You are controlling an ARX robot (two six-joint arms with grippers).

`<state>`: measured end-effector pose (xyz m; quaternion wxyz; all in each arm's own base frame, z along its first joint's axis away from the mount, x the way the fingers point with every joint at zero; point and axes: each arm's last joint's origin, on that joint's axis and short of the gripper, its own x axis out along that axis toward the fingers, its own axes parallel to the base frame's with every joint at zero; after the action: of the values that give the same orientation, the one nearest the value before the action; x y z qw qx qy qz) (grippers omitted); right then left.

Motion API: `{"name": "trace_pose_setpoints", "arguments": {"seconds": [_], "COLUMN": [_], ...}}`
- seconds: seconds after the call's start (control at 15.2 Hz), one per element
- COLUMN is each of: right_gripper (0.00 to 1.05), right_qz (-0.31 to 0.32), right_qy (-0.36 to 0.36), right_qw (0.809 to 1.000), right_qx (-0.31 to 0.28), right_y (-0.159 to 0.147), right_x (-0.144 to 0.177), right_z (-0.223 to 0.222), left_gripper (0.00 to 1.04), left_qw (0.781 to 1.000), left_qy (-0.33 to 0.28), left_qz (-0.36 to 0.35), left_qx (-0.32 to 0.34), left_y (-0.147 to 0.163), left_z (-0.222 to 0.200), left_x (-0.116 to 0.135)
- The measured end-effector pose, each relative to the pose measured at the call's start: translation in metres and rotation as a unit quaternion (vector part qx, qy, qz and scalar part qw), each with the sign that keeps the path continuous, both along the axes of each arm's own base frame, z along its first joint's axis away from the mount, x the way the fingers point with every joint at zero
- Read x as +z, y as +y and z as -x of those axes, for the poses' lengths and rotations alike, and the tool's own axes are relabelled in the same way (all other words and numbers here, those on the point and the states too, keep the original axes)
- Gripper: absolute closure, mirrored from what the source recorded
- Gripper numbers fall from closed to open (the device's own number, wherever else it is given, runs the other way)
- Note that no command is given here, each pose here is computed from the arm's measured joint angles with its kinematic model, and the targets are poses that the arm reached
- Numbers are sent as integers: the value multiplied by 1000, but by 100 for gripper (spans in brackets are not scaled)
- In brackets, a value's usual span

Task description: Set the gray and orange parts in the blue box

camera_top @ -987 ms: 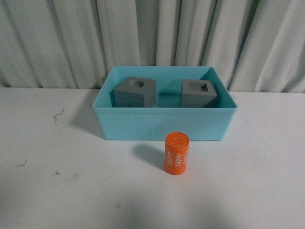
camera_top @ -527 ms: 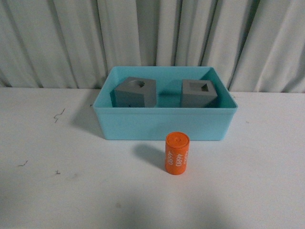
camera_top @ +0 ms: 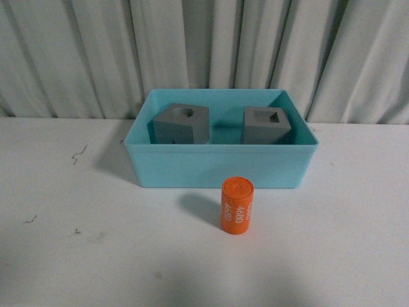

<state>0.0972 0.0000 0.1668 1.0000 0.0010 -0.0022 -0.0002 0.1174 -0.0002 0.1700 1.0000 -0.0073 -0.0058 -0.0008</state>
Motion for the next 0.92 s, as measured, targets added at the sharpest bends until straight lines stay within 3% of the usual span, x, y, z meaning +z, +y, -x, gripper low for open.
{"name": "trace_pose_setpoints", "arguments": {"seconds": [0.66,0.72,0.86,0.92], "right_gripper": [6,6,6,6], "right_qz": [0,0,0,0], "right_qy": [0,0,0,0], "right_qw": [1000,1000,1000,1000], "right_qx": [0,0,0,0], "right_y": [0,0,0,0], "right_x": [0,0,0,0], "right_z": [0,0,0,0], "left_gripper": [102,96,72,54], "left_qw": [1000,1000,1000,1000], "left_qy": [6,6,6,6], "left_qz": [0,0,0,0], "left_qx": [0,0,0,0], "left_y": [0,0,0,0], "left_z": [20,20,20,20], "left_x": [-4,-4,-4,-4]}}
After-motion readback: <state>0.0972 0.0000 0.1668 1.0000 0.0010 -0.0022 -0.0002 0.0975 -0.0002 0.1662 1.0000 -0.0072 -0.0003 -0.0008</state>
